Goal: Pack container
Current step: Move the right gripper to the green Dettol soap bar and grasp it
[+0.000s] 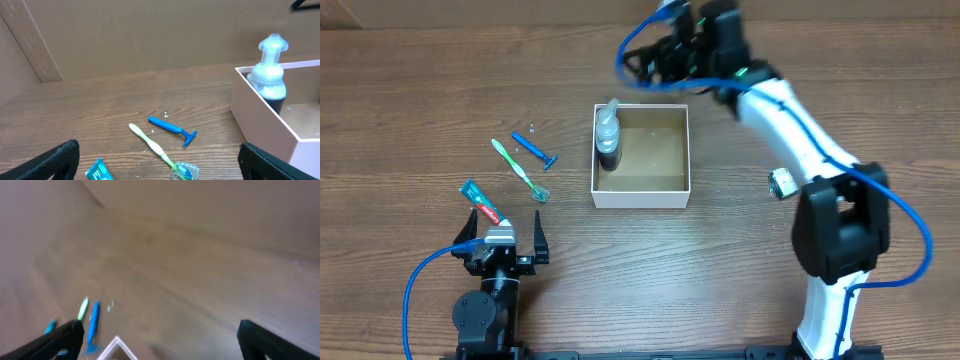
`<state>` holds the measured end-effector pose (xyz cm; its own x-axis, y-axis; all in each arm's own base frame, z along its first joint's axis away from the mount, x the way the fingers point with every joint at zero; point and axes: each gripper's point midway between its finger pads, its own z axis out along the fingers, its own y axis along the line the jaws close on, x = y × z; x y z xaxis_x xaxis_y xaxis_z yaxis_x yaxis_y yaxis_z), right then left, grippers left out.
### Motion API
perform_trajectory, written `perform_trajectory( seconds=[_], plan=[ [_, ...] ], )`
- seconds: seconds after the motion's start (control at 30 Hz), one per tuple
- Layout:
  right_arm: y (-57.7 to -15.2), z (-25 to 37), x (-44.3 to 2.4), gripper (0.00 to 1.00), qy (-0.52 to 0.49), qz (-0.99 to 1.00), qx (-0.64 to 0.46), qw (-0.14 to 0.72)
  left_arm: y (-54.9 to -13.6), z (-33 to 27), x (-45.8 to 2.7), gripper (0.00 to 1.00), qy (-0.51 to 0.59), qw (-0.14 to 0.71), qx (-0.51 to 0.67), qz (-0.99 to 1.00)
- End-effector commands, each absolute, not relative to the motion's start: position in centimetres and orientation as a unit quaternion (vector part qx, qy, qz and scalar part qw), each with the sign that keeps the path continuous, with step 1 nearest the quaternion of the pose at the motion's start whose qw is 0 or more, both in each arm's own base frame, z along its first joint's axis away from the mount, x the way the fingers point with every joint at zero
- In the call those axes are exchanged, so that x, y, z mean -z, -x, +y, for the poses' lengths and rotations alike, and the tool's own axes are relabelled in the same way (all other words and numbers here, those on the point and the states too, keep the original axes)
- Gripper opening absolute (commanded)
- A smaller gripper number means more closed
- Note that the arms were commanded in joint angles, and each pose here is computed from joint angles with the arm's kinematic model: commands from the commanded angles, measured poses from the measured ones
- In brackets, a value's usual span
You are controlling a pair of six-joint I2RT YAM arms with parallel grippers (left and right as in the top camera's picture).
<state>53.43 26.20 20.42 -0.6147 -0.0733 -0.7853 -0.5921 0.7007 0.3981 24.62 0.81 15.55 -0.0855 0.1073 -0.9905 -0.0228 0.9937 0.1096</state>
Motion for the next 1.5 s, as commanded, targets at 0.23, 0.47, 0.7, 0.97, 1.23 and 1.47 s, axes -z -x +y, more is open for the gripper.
perform_trajectory(
  seconds=[0.23, 0.47, 0.7, 0.97, 1.23, 1.47],
  plan=[
    [-48.0, 3.1, -25.3, 1.0, -0.173, 0.949, -0.054, 0.257, -24.6, 1.0, -15.6, 1.0, -0.025, 0.677, -0.052, 0.733],
    [-43.7, -3.7, -18.4, 1.0, -0.301, 0.944, -0.052, 0.125, -24.6, 1.0, -15.6, 1.0, -0.025, 0.677, -0.052, 0.733],
    [-39.5, -4.9, -9.4, 0.93, -0.359, 0.932, -0.046, 0.021, -24.6, 1.0, -15.6, 1.0, -0.025, 0.677, -0.052, 0.733],
    [-36.2, -4.4, -3.0, 0.9, -0.414, 0.909, -0.036, -0.024, -24.6, 1.0, -15.6, 1.0, -0.025, 0.677, -0.052, 0.733],
    [-35.0, -3.6, 0.4, 0.87, -0.417, 0.907, -0.054, -0.026, -24.6, 1.0, -15.6, 1.0, -0.025, 0.677, -0.052, 0.733],
    [-36.0, -3.4, 0.9, 0.31, -0.409, 0.91, -0.066, -0.002, -24.6, 1.0, -15.6, 1.0, -0.025, 0.677, -0.052, 0.733]
  ],
)
